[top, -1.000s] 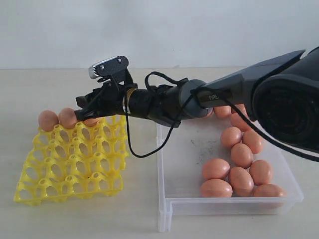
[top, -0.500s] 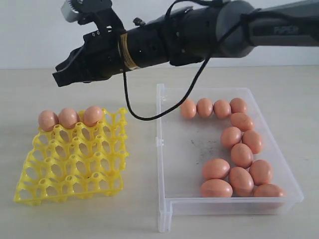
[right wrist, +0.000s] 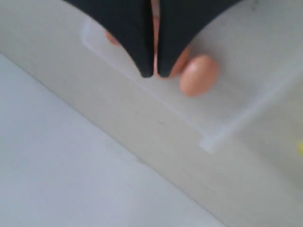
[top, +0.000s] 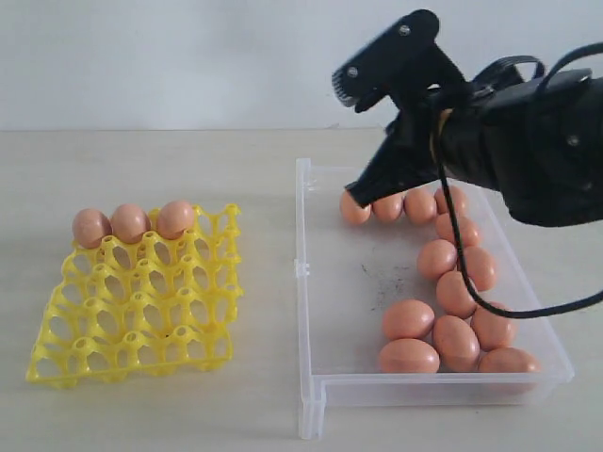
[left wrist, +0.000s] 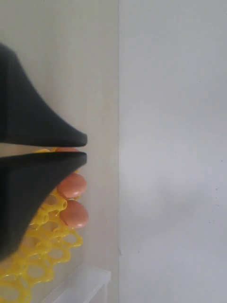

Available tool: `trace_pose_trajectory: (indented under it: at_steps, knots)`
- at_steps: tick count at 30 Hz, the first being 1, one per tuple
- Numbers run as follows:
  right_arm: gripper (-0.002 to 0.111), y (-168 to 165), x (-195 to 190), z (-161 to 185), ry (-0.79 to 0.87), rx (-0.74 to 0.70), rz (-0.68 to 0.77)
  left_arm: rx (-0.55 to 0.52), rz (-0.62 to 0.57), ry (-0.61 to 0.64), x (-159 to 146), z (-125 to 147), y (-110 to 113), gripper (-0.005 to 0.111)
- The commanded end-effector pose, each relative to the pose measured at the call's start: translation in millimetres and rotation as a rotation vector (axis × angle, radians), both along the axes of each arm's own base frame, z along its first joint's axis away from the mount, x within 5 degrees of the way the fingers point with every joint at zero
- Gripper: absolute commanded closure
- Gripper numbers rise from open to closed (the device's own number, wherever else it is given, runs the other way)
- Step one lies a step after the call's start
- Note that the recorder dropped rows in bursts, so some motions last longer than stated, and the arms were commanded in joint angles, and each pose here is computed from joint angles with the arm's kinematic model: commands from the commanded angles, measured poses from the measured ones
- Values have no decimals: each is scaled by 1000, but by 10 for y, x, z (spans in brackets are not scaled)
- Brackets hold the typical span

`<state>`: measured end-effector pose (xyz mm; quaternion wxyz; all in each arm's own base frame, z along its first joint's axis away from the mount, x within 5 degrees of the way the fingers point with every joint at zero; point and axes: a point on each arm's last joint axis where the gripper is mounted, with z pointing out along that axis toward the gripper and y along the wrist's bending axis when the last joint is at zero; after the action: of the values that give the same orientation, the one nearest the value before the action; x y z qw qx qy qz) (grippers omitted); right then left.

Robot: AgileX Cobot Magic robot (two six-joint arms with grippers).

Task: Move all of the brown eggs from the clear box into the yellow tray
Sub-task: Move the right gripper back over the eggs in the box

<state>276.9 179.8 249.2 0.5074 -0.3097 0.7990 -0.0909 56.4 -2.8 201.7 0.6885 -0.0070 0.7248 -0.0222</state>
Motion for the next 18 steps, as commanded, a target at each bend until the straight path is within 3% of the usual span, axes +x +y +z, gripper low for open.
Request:
trace_pose_trajectory:
  at_steps: [1,4,7,14,18]
  knots:
    - [109,-384,48,-44,253,-140,-147,-5,6,-13,0,2,5,103]
    - [109,-594,150,65,578,24,-135,-5,6,-13,0,2,5,103]
    - [109,-636,217,75,786,121,-105,-5,6,-13,0,2,5,103]
    - [107,-599,444,-257,841,220,-257,-5,6,-13,0,2,5,103]
    - [88,-576,516,-436,865,235,-298,-5,6,-13,0,2,5,103]
